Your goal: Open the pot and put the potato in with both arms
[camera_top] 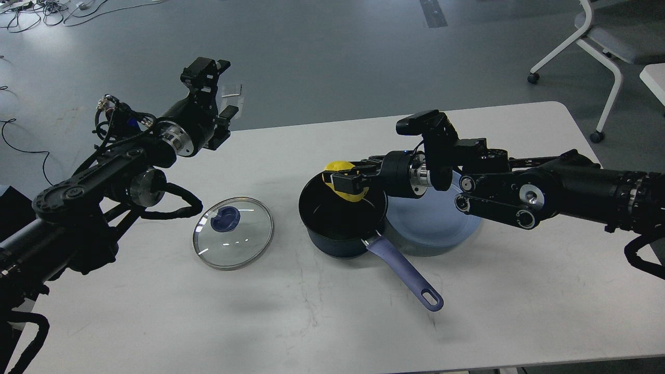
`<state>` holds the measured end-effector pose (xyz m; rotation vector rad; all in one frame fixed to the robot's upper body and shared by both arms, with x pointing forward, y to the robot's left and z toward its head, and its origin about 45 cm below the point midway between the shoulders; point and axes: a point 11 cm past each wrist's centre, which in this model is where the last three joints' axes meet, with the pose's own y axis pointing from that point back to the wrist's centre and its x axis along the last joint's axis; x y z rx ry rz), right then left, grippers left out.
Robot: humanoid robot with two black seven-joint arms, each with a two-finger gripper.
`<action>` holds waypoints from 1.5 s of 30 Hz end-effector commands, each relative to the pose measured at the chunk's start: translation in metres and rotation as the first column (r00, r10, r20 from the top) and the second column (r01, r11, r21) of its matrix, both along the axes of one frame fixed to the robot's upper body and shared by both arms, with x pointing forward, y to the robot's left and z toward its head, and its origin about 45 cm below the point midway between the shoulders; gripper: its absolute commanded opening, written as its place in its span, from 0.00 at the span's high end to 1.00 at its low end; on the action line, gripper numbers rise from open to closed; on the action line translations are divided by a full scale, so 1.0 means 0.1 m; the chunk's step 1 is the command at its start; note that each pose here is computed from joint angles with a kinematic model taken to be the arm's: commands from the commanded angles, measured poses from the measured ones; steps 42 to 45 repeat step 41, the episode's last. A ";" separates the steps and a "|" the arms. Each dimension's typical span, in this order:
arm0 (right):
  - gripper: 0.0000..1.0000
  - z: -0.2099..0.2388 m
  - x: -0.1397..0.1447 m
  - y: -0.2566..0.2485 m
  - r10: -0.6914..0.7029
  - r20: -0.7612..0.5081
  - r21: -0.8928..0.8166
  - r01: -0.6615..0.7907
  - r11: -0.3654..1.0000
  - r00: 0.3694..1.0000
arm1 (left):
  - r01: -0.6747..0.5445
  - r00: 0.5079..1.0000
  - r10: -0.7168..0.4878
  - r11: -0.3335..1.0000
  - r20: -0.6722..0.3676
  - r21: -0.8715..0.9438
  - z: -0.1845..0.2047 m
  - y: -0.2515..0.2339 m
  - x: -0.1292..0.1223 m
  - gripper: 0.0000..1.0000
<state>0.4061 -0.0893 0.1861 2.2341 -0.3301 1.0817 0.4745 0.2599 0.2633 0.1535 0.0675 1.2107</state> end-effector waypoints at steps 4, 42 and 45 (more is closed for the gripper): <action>0.00 0.05 0.02 0.04 -0.037 -0.040 0.048 0.039 0.998 0.999 | -0.001 1.000 0.001 1.000 -0.001 -0.007 0.01 0.00 0.00 0.02; 0.00 0.32 0.36 -1.54 -0.065 -0.896 0.424 0.890 0.167 0.440 | -0.069 0.987 0.016 0.939 -0.159 -0.336 -0.61 0.16 -0.47 0.02; 0.00 0.32 0.36 -1.54 -0.065 -0.896 0.424 0.890 0.167 0.440 | -0.069 0.987 0.016 0.939 -0.159 -0.336 -0.61 0.16 -0.47 0.02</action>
